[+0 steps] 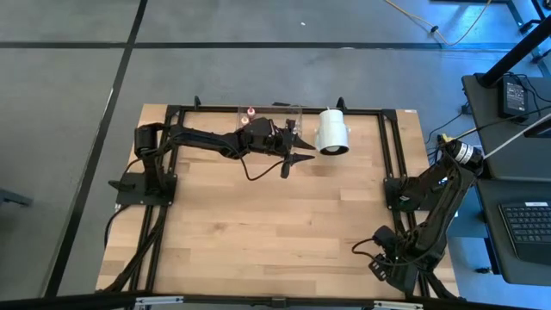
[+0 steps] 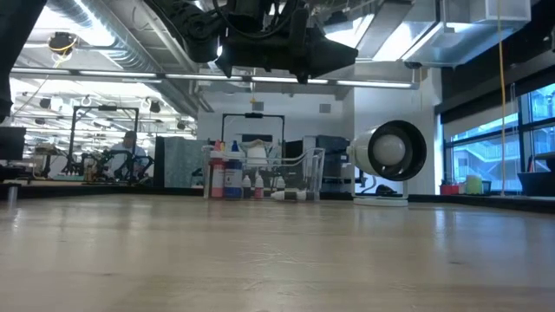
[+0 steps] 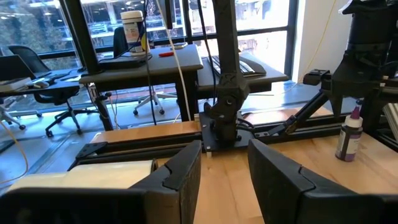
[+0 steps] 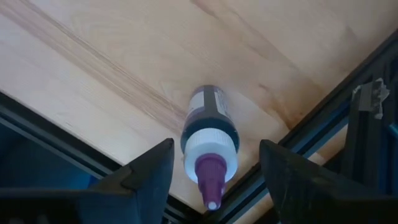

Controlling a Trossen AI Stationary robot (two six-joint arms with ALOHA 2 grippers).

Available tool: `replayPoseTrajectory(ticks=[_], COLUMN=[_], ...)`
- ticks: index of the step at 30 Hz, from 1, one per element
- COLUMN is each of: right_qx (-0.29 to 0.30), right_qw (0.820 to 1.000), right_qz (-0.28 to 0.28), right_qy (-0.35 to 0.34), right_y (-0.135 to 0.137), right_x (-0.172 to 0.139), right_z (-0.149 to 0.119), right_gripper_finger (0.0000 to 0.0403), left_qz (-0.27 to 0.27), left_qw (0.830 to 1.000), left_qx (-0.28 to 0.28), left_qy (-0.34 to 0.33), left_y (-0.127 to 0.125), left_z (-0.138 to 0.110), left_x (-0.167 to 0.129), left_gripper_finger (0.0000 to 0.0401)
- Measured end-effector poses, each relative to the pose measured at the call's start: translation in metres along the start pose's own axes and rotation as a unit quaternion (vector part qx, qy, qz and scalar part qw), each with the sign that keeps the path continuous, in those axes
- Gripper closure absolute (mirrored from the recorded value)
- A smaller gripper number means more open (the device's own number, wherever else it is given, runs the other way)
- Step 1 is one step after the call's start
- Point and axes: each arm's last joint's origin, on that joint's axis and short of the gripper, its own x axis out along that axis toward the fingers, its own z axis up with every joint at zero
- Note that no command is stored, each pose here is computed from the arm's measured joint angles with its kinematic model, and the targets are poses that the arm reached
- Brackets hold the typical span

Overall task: Pick & Place food coloring
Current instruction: Put the purple food coloring bottle into the transparent bin

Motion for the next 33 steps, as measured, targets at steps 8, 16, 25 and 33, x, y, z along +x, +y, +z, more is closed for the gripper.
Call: replayPoseTrajectory(ticks=[8, 16, 25, 33], right_qx=[-0.001, -0.003, -0.002, -0.001], right_qw=[1.0, 1.0, 1.0, 1.0], right_qz=[0.0, 0.002, -0.001, -0.003], right_qy=[0.003, 0.001, -0.001, -0.003], right_y=[0.0002, 0.0004, 0.0004, -0.0001], right_x=[0.0, 0.0, 0.0008, 0.0008], right_z=[-0.0003, -0.0002, -0.0001, 0.0001], right_gripper_finger=[0.0223, 0.0249, 0.0247, 0.0247], left_qz=[0.0, 0.0, 0.0, 0.0], left_qw=[1.0, 1.0, 1.0, 1.0], left_qx=[0.0, 0.0, -0.001, 0.0], left_qy=[0.0, 0.001, 0.003, 0.003], left_y=[0.0, 0.0, 0.0001, 0.0001], left_z=[-0.0002, -0.0001, -0.0006, -0.0007], left_x=[0.0001, 0.0001, 0.0, 0.0], left_gripper_finger=[0.0274, 0.0274, 0.0274, 0.0274])
